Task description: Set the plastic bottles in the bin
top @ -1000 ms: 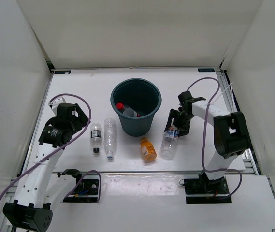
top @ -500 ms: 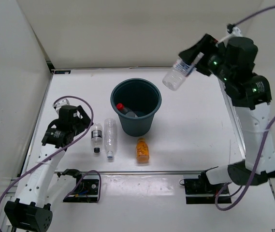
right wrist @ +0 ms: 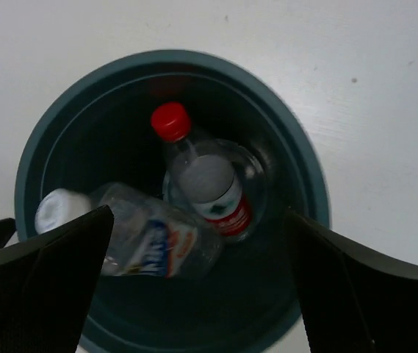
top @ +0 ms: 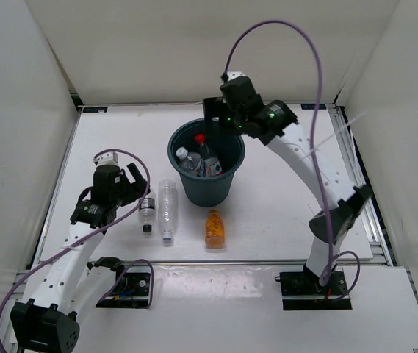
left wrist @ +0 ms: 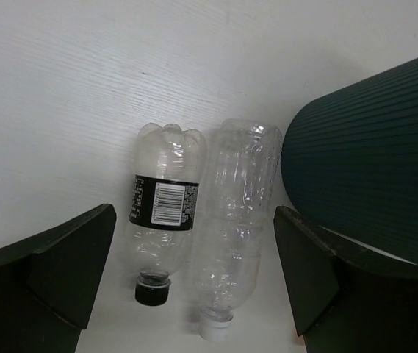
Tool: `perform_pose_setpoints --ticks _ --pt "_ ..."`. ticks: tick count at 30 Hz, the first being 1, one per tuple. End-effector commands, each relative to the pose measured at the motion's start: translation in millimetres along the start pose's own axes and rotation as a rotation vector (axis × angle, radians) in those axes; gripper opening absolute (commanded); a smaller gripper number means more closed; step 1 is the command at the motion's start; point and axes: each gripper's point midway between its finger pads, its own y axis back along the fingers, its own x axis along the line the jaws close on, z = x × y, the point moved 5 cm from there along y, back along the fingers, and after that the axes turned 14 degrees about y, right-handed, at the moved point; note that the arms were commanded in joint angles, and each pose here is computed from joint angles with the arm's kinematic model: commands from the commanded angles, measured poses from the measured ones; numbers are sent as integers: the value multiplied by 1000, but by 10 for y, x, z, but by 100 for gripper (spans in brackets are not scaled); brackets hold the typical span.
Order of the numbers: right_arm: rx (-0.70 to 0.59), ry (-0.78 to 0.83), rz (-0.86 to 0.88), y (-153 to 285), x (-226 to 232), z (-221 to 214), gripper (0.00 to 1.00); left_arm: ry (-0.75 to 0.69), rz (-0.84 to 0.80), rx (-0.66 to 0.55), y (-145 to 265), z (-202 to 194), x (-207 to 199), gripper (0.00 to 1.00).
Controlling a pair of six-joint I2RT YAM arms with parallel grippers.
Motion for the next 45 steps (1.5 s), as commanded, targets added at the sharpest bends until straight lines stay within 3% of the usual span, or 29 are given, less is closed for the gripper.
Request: perform_pose_setpoints --ticks 1,6,16,20,23,24,31,38,41,44,45 --pt "-243 3 -51 896 -280 393 100 -37 -77 25 -42 -81 -26 100" --pt "-250 10 -16 1194 -339 299 100 -57 -53 131 -300 -360 116 100" --pt "-215 27 -12 1463 -404 173 100 -19 69 166 -639 -597 379 100" --pt "-204 21 -10 1433 -438 159 100 21 112 184 -673 -680 458 76" --pt "-204 21 -10 1433 -438 159 100 22 106 178 -673 -653 431 65" --pt "-195 23 -11 1410 -436 140 100 24 90 163 -658 -608 388 60" --pt "-169 10 -1 1348 -454 95 100 18 -8 57 -525 -244 68 57" --pt "-145 -15 0 1303 -493 35 100 3 -74 -91 -234 368 -379 40" --pt "-145 -27 -16 1312 -561 26 100 48 -164 -287 177 909 -821 41" --pt "-119 -46 -11 1248 -596 -24 100 28 -307 -366 516 1358 -1446 43" --pt "-118 -65 -11 1222 -616 -22 100 17 -329 -347 457 1367 -1595 43"
